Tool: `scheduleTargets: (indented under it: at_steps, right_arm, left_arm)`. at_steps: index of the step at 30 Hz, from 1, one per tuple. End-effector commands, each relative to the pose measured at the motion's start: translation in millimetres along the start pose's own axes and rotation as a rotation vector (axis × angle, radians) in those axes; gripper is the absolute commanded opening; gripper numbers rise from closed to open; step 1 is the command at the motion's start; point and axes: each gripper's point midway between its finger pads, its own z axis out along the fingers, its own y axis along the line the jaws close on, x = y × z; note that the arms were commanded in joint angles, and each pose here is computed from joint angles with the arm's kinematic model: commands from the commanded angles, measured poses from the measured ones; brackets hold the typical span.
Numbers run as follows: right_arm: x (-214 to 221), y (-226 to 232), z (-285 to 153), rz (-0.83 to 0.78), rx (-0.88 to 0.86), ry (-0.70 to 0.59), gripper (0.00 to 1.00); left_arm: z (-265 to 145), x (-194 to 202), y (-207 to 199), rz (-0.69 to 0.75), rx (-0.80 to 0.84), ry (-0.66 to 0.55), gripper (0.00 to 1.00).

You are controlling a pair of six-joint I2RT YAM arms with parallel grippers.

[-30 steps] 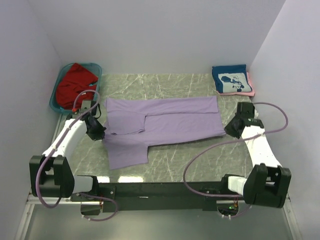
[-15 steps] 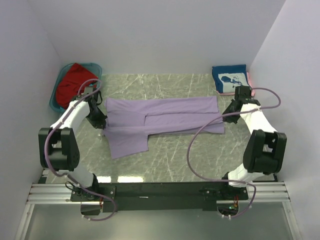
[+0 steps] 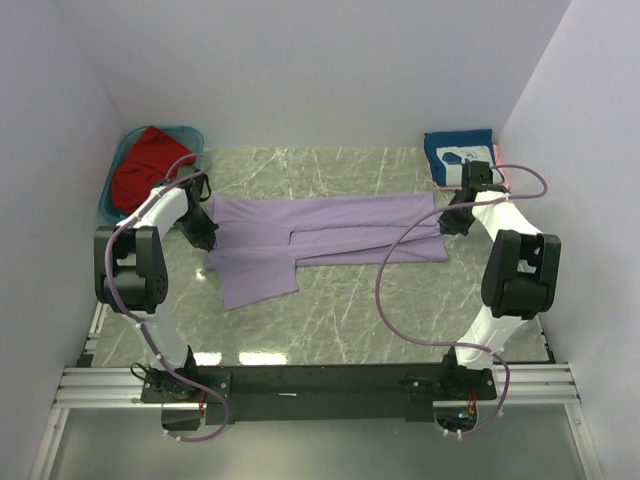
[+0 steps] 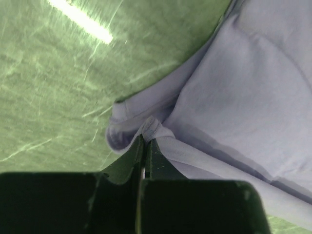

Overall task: Fold and stack the t-shirts
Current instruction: Fold the tshirt

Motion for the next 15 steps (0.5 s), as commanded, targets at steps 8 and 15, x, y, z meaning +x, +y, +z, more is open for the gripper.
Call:
scheduleTargets:
  at_steps: [8, 15]
  right_arm:
    - [-28, 11, 15, -0.009, -0.007, -0.067, 0.00]
    - [-27, 11, 28, 0.000, 0.000, -0.059, 0.00]
  left_arm:
    - [-2, -38, -11, 0.000, -0.010, -0.108, 0.01]
    - [8, -38, -13, -0.012, -0.014, -0.100, 0.01]
